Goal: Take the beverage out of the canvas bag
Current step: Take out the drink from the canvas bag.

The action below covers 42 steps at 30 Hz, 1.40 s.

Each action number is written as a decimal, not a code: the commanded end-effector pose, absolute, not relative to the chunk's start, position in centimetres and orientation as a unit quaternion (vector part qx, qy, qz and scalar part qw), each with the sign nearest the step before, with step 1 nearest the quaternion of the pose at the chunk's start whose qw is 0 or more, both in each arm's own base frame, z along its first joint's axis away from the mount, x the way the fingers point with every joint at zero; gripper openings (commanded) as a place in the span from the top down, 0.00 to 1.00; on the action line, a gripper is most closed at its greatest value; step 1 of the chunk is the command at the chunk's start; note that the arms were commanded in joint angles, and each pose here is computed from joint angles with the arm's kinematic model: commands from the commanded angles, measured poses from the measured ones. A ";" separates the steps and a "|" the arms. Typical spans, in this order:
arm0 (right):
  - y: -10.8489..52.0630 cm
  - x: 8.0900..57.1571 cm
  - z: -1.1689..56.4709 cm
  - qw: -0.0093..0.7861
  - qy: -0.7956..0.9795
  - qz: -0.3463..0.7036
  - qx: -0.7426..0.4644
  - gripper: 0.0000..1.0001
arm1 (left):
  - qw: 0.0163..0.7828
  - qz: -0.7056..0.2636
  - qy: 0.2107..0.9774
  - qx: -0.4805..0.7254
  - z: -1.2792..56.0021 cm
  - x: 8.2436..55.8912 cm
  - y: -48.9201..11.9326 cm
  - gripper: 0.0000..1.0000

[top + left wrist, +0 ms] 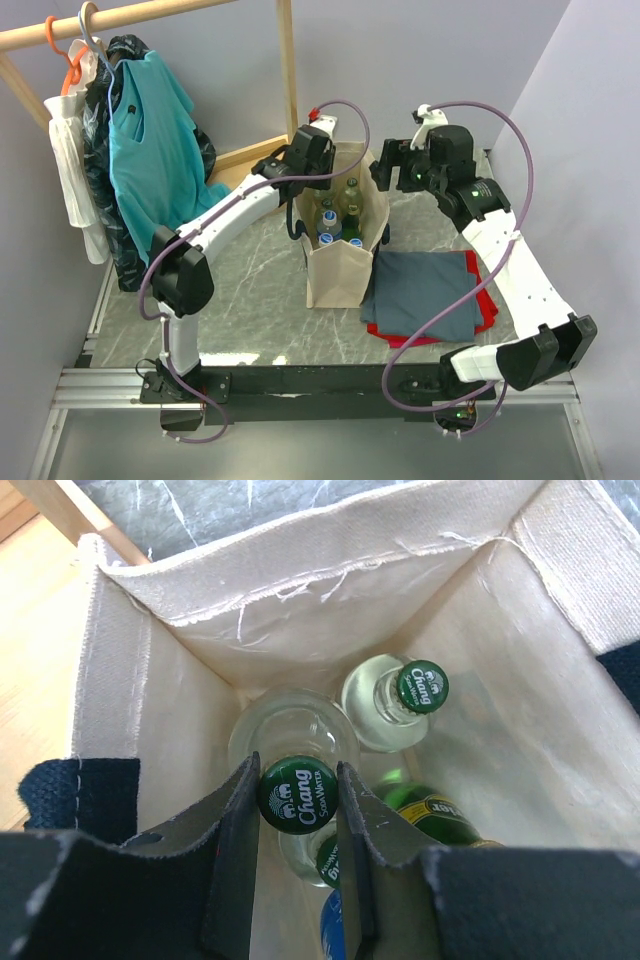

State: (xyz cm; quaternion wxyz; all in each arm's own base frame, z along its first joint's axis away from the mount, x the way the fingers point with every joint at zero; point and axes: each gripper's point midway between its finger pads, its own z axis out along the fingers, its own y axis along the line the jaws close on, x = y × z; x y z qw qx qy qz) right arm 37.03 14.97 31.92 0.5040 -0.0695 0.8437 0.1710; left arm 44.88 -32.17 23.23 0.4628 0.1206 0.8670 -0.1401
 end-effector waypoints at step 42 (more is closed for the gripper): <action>16.3 37.3 34.6 0.530 0.819 0.213 -0.055 0.00 | 0.551 -0.232 0.789 0.139 35.1 41.4 -34.1 0.99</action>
